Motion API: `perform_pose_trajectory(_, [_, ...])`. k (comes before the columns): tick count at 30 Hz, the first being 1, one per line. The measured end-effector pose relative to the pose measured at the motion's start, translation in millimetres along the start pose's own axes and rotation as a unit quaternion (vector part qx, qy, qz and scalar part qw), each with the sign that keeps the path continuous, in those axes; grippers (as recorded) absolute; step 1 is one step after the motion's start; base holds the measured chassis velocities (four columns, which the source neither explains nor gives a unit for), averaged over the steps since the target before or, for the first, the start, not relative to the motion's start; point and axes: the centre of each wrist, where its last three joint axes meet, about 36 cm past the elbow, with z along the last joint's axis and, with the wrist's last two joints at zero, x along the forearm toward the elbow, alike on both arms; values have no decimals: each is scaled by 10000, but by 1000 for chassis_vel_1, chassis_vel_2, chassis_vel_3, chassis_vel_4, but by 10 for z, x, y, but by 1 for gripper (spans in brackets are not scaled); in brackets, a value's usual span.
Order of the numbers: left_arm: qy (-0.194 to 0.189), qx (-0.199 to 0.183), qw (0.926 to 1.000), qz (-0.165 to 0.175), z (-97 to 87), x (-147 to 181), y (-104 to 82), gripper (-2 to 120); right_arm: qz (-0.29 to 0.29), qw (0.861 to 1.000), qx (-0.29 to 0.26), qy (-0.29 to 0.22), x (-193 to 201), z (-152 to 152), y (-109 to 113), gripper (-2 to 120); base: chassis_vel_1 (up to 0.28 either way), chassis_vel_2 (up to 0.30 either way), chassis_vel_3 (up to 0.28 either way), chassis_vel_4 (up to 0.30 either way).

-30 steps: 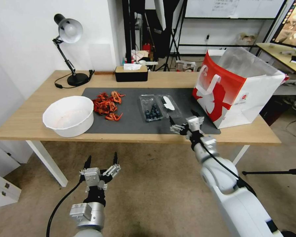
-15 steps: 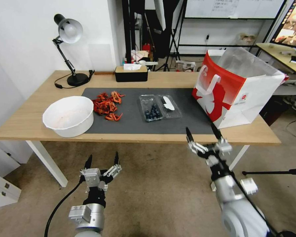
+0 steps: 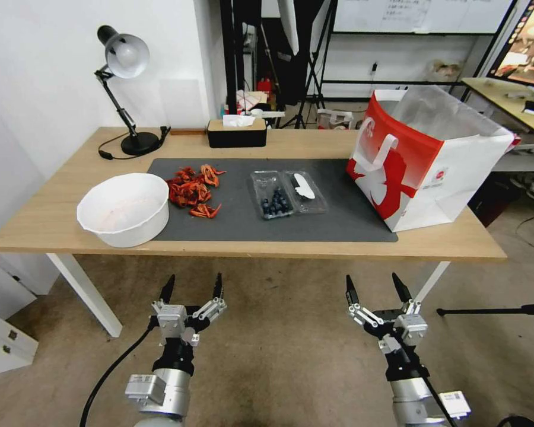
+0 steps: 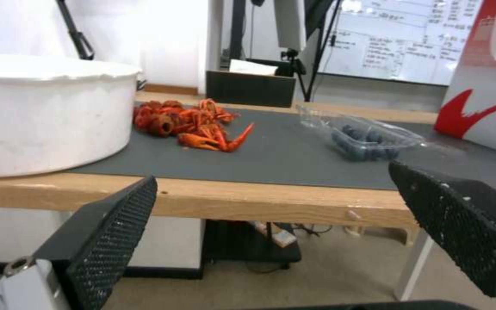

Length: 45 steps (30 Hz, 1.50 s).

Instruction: Close the takeout container lid, then place the container into the takeout bag.

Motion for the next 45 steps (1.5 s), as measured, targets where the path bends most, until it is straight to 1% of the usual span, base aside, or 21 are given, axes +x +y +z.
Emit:
perform_pose_trajectory(7, [15,-3,9999,125,38,1,16,100,-19,10000,60,16,-16,21,4,100,0,0,0,0])
perform_pose_trajectory(13, [7,1,9999,148,50,-8,17,100,-48,9999,110,43,-41,16,-4,100,0,0,0,0])
perform_pose_trajectory(25, [-2,-24,9999,145,70,-16,53,100,-130,9997,131,186,-69,23,55,100,0,0,0,0])
perform_pose_trajectory(32, [-54,-29,9999,154,74,-26,72,100,-259,9993,103,253,-265,-36,103,100,0,0,0,0])
perform_pose_trajectory(33, [-56,-34,9999,160,76,-28,77,100,-298,9992,25,271,-337,-57,128,100,0,0,0,0])
perform_pose_trajectory(34, [-57,-36,9998,166,80,-32,81,100,-357,9988,-170,272,-477,-96,164,100,0,0,0,0])
perform_pose_trajectory(35, [-57,-36,9998,166,80,-32,81,100,-357,9988,-170,272,-477,-96,164,100,0,0,0,0])
perform_pose_trajectory(36, [-58,-36,9998,167,82,-33,82,100,-391,9984,-288,284,-547,-116,181,100,0,0,0,0])
perform_pose_trajectory(39, [-48,-47,9998,195,99,-40,88,100,-484,9948,-834,337,-792,-219,218,100,0,0,0,0])
perform_pose_trajectory(40, [-48,-47,9998,195,99,-40,88,100,-484,9948,-834,337,-792,-219,218,100,0,0,0,0])
perform_pose_trajectory(43, [-41,-54,9997,218,112,-43,90,100,-559,9845,-1578,516,-1014,-355,239,100,0,0,0,0])
perform_pose_trajectory(44, [-41,-54,9997,218,112,-43,90,100,-559,9845,-1578,516,-1014,-355,239,100,0,0,0,0])
perform_pose_trajectory(45, [-45,-55,9997,217,112,-43,90,100,-580,9797,-1828,584,-1088,-397,250,100,0,0,0,0])
